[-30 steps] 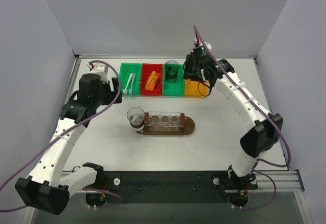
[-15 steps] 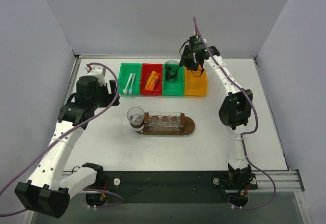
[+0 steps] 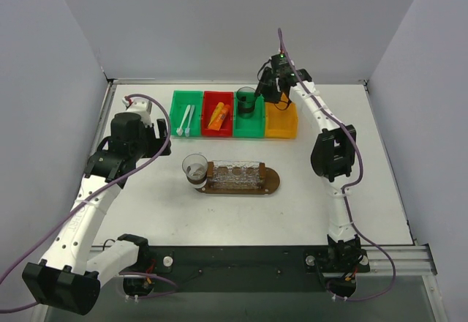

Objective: Prepare toiletry sets of a toothbrush and toothpaste on the tray

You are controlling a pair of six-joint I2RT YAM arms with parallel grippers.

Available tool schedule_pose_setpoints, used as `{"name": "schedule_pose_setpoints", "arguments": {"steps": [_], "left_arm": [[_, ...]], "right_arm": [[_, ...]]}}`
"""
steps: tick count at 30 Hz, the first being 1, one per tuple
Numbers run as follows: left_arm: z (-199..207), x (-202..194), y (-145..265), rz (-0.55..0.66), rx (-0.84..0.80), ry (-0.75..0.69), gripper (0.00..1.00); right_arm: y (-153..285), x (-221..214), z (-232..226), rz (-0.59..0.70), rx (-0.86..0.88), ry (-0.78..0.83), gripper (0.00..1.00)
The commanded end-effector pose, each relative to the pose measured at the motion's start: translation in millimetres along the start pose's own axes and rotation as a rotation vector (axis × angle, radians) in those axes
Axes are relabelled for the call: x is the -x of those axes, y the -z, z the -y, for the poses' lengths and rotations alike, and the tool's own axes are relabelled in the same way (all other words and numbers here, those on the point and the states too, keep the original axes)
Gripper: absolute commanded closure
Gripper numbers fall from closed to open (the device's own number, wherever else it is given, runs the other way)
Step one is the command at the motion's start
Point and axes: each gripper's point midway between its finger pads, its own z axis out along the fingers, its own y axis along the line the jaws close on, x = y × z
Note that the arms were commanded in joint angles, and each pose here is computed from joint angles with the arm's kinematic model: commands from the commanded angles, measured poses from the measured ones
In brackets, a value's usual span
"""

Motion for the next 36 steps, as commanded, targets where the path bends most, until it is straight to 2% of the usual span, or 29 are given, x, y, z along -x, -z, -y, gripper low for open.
{"name": "schedule_pose_setpoints", "arguments": {"steps": [1,9,22,31,36], "left_arm": [[2,10,2,0.038,-0.013,0.014,0.16],[-4,10,6,0.036,0.010,0.012,0.15],[-8,3,10,0.027,0.023,0.023,0.15],[-12,-4,14,0.021,0.035,0.029,0.15],[-12,-3,15,0.026,0.036,0.037,0.15]], "right_arm": [[-8,7,-14,0.021,0.049,-0.036,0.61],[-29,5,-11,0.025,0.043,-0.055,0.64],[-40,-9,-8,-0.004,0.036,-0.018,0.67],[-39,-22,-14,-0.031,0.044,0.007,0.78],[-31,-23,-11,-0.038,0.042,-0.013,0.89]]}}
